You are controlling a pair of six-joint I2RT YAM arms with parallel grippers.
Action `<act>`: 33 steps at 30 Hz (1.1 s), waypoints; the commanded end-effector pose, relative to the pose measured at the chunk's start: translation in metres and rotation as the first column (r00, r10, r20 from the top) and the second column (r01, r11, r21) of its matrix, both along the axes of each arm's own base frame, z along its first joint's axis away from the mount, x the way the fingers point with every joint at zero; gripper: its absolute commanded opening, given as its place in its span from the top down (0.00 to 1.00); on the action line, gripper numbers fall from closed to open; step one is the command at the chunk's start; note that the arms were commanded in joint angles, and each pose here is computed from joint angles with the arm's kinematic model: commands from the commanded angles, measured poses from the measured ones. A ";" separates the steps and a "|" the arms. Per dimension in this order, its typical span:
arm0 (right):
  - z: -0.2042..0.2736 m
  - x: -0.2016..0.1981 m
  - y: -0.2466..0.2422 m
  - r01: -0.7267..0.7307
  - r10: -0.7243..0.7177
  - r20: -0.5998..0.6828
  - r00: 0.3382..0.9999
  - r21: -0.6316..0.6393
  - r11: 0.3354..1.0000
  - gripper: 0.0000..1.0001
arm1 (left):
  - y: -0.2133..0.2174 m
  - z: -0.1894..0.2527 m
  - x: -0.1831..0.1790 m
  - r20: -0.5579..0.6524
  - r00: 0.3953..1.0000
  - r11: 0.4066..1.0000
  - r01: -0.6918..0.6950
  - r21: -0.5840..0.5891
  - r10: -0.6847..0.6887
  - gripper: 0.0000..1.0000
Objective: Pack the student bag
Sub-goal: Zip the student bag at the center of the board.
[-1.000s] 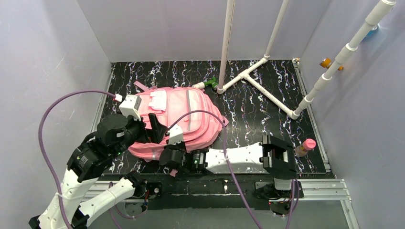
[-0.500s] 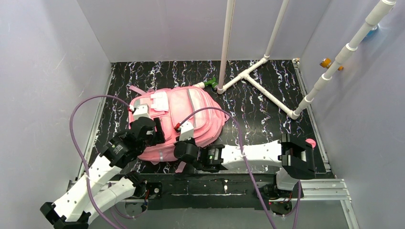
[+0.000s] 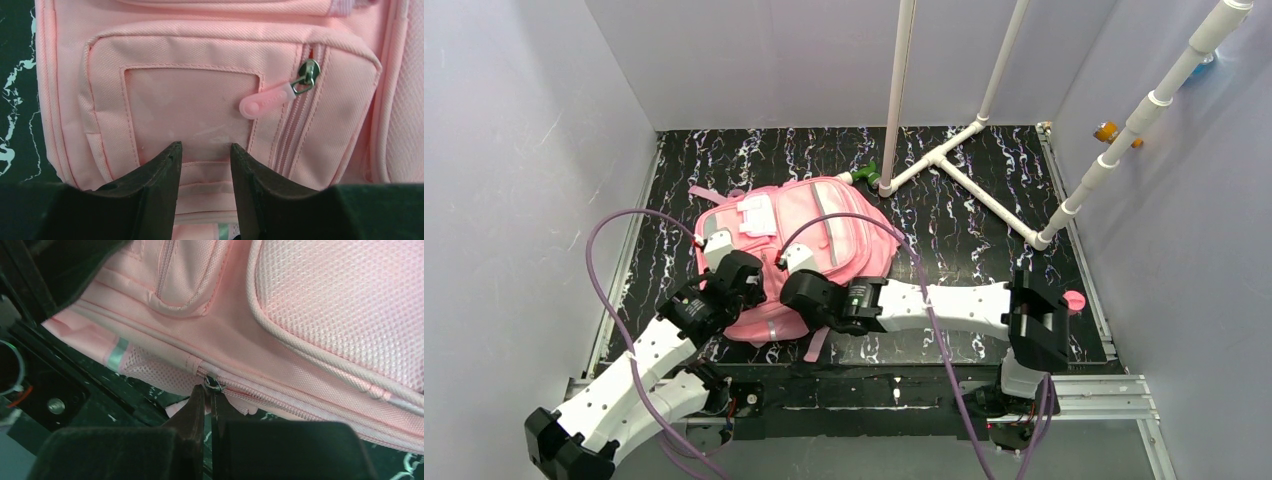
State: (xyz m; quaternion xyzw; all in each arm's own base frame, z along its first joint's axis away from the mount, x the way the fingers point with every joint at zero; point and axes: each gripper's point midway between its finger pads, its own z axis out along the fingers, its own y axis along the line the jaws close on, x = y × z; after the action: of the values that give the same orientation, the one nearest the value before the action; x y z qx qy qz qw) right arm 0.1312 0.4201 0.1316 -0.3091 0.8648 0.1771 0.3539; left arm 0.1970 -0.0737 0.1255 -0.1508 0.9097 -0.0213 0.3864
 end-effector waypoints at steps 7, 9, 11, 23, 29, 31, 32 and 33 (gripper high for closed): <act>-0.004 0.015 -0.084 -0.147 0.155 -0.017 0.988 -0.430 0.891 0.99 | 0.044 -0.046 -0.001 -0.115 0.973 0.978 -0.194 0.081 0.202 0.70; 0.000 0.024 -0.096 -0.144 0.154 -0.013 0.988 -0.443 0.885 0.99 | 0.051 -0.046 -0.002 -0.108 0.968 0.972 -0.219 0.084 0.228 0.70; 0.003 0.034 -0.110 -0.137 0.141 -0.025 0.990 -0.448 0.884 0.99 | 0.054 -0.047 -0.003 -0.106 0.965 0.969 -0.232 0.084 0.240 0.70; 0.005 0.056 -0.122 -0.117 0.148 0.023 0.989 -0.500 0.858 0.99 | 0.044 -0.040 0.006 -0.127 0.975 0.983 -0.174 0.062 0.181 0.68; 0.011 0.082 -0.192 0.074 -0.030 0.088 0.996 -0.558 0.826 0.99 | 0.051 -0.059 0.001 -0.188 0.956 0.975 -0.218 0.049 0.223 0.69; 0.009 0.086 -0.200 0.093 -0.067 0.068 0.995 -0.514 0.852 0.99 | 0.050 -0.060 0.003 -0.186 0.958 0.976 -0.215 0.046 0.219 0.70; 0.008 0.083 -0.192 0.068 -0.058 0.037 0.998 -0.473 0.879 0.99 | 0.049 -0.057 0.005 -0.179 0.961 0.977 -0.207 0.041 0.211 0.71; 0.009 0.078 -0.179 0.027 -0.031 -0.002 1.000 -0.417 0.909 0.99 | 0.048 -0.054 0.007 -0.170 0.965 0.980 -0.198 0.034 0.201 0.71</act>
State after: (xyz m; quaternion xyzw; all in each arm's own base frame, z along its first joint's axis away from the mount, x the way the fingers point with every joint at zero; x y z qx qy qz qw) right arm 0.2022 0.3125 0.1315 -0.3903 0.8665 0.0558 0.3062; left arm 0.2341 -0.0813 0.1103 -0.2375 0.8992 -0.1062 0.3518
